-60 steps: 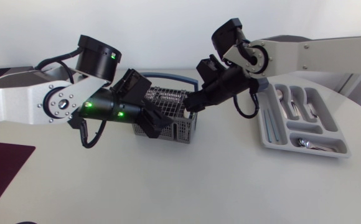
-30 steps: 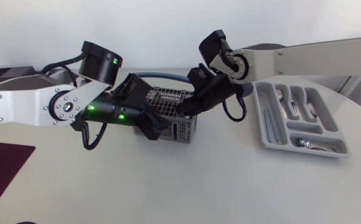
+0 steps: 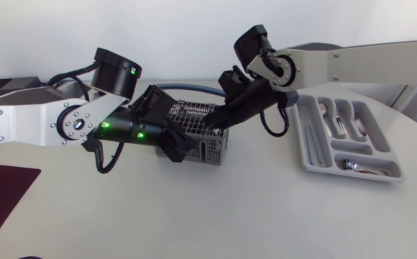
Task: Transfer all utensils from the basket to the drawer tray.
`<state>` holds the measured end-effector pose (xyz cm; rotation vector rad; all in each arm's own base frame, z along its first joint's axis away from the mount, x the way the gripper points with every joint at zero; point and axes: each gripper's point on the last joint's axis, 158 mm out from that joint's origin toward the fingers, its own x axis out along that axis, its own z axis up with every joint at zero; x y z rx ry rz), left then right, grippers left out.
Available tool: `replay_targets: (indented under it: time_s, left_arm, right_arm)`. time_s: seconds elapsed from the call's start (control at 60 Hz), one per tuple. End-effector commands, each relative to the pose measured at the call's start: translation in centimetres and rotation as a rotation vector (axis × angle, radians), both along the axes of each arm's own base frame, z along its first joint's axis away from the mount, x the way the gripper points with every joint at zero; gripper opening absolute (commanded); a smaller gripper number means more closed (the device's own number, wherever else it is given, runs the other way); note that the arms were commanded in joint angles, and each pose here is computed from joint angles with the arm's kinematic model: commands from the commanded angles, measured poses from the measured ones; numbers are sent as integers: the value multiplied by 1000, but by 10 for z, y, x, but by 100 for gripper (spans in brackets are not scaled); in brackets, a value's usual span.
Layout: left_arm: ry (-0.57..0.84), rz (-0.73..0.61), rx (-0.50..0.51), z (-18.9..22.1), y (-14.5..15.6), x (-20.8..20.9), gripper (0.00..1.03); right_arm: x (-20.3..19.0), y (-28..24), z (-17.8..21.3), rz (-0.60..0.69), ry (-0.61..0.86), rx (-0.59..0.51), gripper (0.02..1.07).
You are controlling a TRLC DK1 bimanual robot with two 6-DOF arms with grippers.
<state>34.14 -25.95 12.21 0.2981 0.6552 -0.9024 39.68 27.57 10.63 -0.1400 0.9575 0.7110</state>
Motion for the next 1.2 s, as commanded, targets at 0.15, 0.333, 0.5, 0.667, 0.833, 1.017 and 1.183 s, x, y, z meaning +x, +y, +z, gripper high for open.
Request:
replay_targets:
  time_s: [0.15, 0.333, 0.5, 0.667, 0.833, 1.017, 1.183]
  left_arm:
    - [24, -17, 32, -20, 1, -6, 68]
    - [26, -17, 33, -20, 1, -7, 68]
    - [24, -17, 32, -20, 1, -6, 68]
    - [25, -20, 32, -20, -1, -7, 68]
    - [25, -22, 32, -20, -1, -8, 68]
    - [17, -28, 31, -13, 0, -11, 68]
    - [19, -40, 32, -14, -5, -14, 68]
  right_arm:
    - [-8, -4, 22, -2, -1, 53, 12]
    - [-14, -9, 55, 4, -14, 108, 12]
    - [-25, -17, 92, 6, 0, 191, 12]
    - [-28, -35, 120, -21, 17, 290, 12]
    - [-26, -70, 135, -90, -12, 313, 12]
    - [-26, -136, 112, -240, -98, 89, 12]
    - [-35, -209, 85, -387, -157, -148, 13]
